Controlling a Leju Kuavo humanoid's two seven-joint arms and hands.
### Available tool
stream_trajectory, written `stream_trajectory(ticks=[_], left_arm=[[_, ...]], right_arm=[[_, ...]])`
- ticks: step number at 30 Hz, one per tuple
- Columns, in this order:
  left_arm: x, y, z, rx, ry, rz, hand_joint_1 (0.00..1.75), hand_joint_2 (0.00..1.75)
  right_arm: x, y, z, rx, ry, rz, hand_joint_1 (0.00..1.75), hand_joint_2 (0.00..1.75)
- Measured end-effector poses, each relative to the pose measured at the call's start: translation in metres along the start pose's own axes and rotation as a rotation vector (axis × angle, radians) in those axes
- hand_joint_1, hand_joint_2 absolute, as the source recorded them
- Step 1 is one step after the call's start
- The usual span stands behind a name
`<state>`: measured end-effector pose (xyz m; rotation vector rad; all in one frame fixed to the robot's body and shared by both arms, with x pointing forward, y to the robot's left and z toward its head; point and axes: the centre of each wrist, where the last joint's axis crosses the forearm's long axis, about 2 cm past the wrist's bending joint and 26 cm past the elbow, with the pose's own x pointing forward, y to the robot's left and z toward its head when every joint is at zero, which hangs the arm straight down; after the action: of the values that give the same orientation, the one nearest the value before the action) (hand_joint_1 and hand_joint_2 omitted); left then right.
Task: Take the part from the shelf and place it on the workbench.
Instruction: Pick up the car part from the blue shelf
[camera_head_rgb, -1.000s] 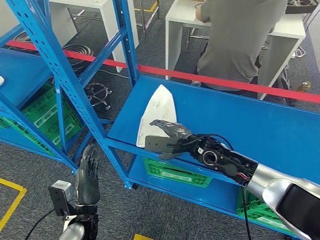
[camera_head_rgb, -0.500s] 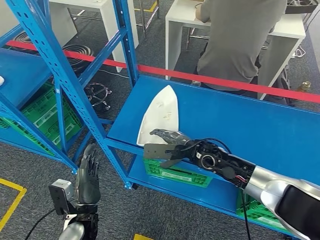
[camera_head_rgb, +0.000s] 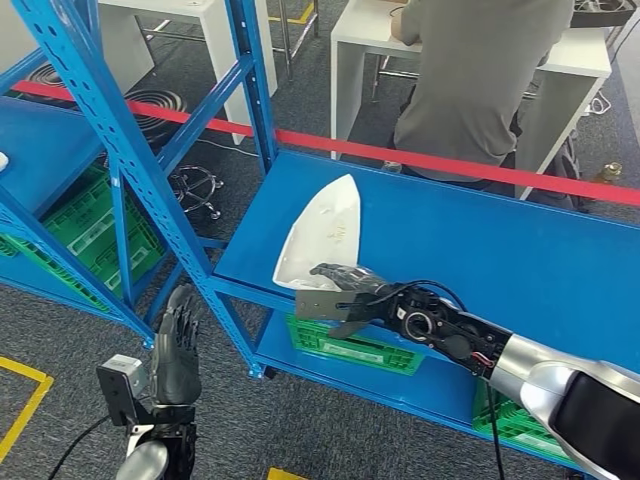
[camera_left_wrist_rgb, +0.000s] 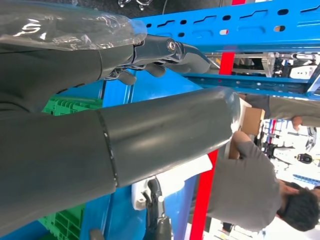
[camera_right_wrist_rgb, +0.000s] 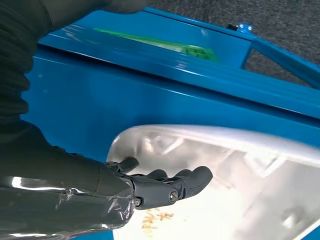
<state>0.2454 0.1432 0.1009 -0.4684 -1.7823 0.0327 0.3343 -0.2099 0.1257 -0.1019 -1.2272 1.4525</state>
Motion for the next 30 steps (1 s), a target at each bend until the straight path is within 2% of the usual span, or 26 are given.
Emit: stream_trajectory(ticks=[13,28,30], left_arm=[[0.001,-0.001,-0.002,-0.006,-0.005,0.011,0.0,0.0],[0.001,-0.003,-0.004,-0.02,-0.015,0.02,0.0,0.0],[0.001,-0.003,-0.005,-0.024,-0.016,0.022,0.0,0.0]], right_arm=[[-0.021,-0.011,-0.003,-0.073,0.032,0.024,0.0,1.75],[-0.022,-0.023,-0.01,-0.106,0.037,0.089,0.01,1.75],[-0.021,-0.024,-0.012,-0.108,0.035,0.099,0.89,1.75]])
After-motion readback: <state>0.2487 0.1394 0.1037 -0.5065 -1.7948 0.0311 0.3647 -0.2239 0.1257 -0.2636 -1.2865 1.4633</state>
